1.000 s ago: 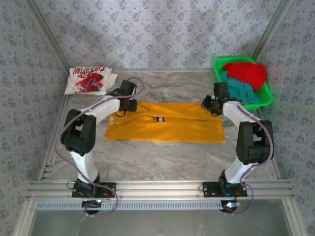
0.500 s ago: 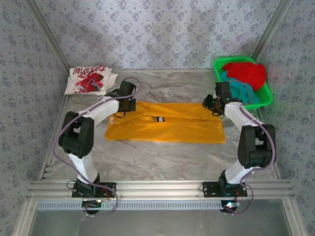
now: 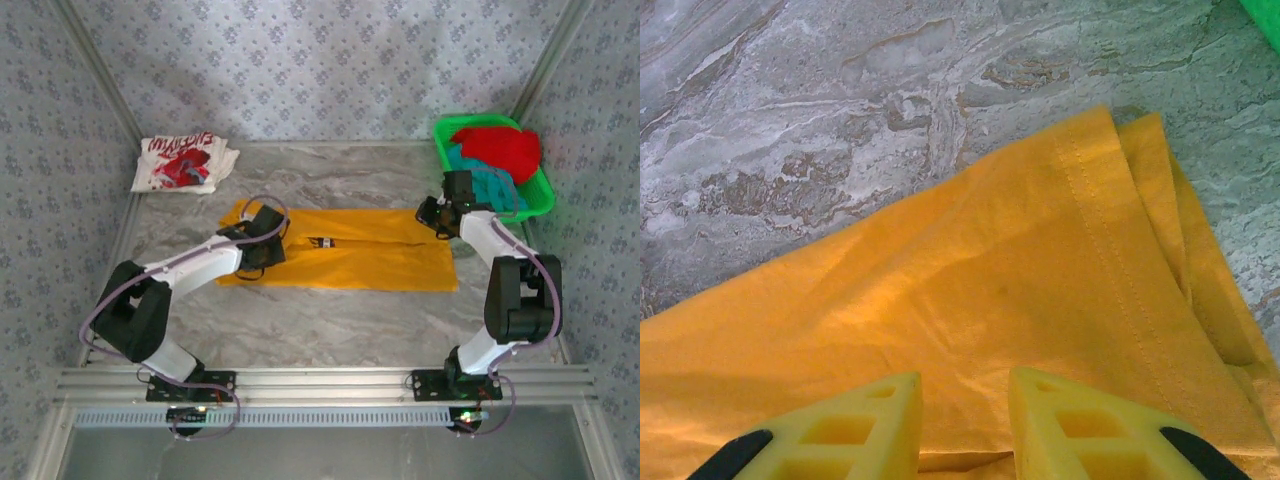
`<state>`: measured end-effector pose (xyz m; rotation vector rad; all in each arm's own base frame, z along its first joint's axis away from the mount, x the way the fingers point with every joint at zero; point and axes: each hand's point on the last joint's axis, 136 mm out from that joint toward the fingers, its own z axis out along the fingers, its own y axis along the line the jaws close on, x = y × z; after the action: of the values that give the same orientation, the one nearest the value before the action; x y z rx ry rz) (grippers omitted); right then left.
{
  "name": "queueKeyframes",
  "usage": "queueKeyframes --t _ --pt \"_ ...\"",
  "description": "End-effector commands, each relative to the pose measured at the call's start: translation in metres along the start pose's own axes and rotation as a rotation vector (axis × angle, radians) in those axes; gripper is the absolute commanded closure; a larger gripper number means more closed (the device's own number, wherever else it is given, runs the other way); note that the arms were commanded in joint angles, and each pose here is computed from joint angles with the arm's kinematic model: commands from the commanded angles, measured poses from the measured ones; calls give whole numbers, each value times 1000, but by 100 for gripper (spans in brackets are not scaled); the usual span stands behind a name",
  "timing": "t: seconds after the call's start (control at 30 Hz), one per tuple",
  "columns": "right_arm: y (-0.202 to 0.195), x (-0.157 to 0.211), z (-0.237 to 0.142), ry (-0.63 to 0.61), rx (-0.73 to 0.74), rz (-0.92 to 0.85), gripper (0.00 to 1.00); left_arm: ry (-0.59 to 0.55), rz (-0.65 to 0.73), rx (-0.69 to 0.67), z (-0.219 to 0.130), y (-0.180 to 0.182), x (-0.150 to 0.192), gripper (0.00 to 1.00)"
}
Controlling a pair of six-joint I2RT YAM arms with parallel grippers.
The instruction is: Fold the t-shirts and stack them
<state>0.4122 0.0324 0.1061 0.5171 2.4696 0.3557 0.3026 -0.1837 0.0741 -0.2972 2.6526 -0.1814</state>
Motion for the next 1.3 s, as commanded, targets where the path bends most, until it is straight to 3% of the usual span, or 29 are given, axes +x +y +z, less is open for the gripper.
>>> queueKeyframes --t 0.0,0.07,0.17,0.2,0.27,0.37,0.43,0.57,0.6,0.63,0.7,0.77,0.87,1.0,1.13,1.27 --pt "0 0 2 11 -5 -13 68 1 -72 13 -13 -10 14 100" --pt "-1 0 2 13 0 -14 68 5 -43 4 -19 -13 19 96" --pt "0 1 3 17 -4 -12 67 -74 -19 -15 -43 -10 2 56" --pt "1 1 3 18 -9 -11 67 -120 -7 -1 -54 -12 -9 49" --pt "2 2 4 20 -11 -14 67 -222 8 41 -80 -15 -32 51" --pt "4 4 4 28 -13 -14 67 -323 -11 100 -103 -8 -65 39" --pt "4 5 4 24 -17 -12 67 -284 -31 126 -93 4 -80 41" --pt "7 10 9 55 -23 -24 75 -235 -47 96 -66 28 -109 69" --pt "7 11 11 66 -20 -29 78 -225 -52 88 -58 31 -115 80" --pt "8 12 12 76 -17 -33 89 -220 -46 78 -49 33 -122 84" --pt "6 13 15 83 -5 -32 97 -192 -51 67 -34 34 -132 85" --pt "2 14 21 87 18 -32 99 -160 -54 79 -18 30 -138 91" --pt "-5 17 38 136 54 -22 100 -113 -70 88 9 25 -135 92" --pt "-9 17 60 180 87 -6 100 -24 -126 99 46 25 -111 92" --pt "-15 22 72 214 27 112 100 80 -171 83 79 32 -78 95" --pt "-35 40 69 215 68 150 100 161 -179 48 91 39 -47 100"
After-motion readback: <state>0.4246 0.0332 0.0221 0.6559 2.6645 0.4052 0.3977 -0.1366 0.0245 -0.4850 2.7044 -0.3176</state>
